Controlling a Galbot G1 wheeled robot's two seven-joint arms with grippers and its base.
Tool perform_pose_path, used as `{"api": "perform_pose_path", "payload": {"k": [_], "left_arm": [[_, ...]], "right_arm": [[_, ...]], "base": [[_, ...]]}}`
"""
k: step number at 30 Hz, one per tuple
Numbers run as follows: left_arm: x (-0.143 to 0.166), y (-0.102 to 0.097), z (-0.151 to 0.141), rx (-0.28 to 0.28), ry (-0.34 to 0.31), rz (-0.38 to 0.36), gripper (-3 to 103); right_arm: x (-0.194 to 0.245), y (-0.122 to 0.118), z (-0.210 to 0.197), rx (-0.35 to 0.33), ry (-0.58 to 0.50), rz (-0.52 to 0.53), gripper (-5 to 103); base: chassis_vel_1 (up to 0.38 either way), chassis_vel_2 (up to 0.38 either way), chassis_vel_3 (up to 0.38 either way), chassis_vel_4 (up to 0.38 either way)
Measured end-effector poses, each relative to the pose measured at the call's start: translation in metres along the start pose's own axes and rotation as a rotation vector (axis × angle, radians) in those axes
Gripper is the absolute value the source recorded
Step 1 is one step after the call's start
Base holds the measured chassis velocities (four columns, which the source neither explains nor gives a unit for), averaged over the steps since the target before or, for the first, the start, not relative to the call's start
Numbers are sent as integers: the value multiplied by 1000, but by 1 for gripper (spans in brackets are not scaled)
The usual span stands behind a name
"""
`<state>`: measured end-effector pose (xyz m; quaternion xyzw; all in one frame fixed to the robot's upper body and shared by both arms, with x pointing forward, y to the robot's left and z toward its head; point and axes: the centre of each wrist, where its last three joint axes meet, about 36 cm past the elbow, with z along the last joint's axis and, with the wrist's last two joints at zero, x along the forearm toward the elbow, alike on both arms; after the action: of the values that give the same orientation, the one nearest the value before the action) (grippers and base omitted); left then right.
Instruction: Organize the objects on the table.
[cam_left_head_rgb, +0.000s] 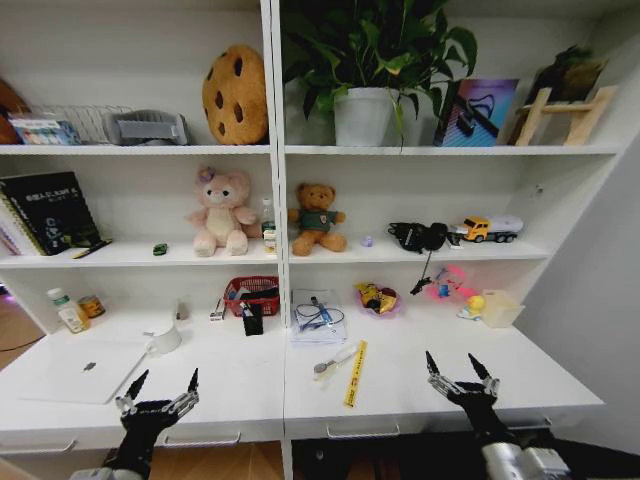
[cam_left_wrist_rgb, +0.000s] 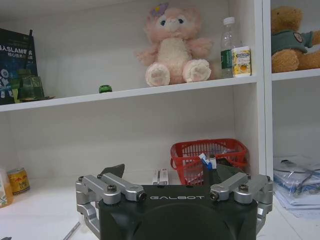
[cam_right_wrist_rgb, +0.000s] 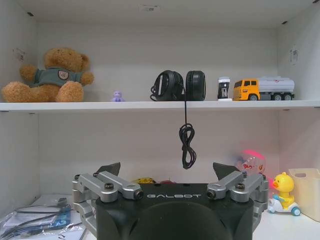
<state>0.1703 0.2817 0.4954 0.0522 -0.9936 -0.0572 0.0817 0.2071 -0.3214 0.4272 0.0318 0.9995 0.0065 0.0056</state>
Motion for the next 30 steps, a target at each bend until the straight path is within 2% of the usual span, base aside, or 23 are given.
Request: {"api": "perform_pose_path", "payload": {"k": [15,30], "left_arm": [[0,0,0,0,0,0,100],[0,0,0,0,0,0,100]], "right_arm": [[0,0,0,0,1,0,100],[0,0,1,0,2,-1,100]], "base": [[20,22,-25,-25],[216,236,-234,-216]]}}
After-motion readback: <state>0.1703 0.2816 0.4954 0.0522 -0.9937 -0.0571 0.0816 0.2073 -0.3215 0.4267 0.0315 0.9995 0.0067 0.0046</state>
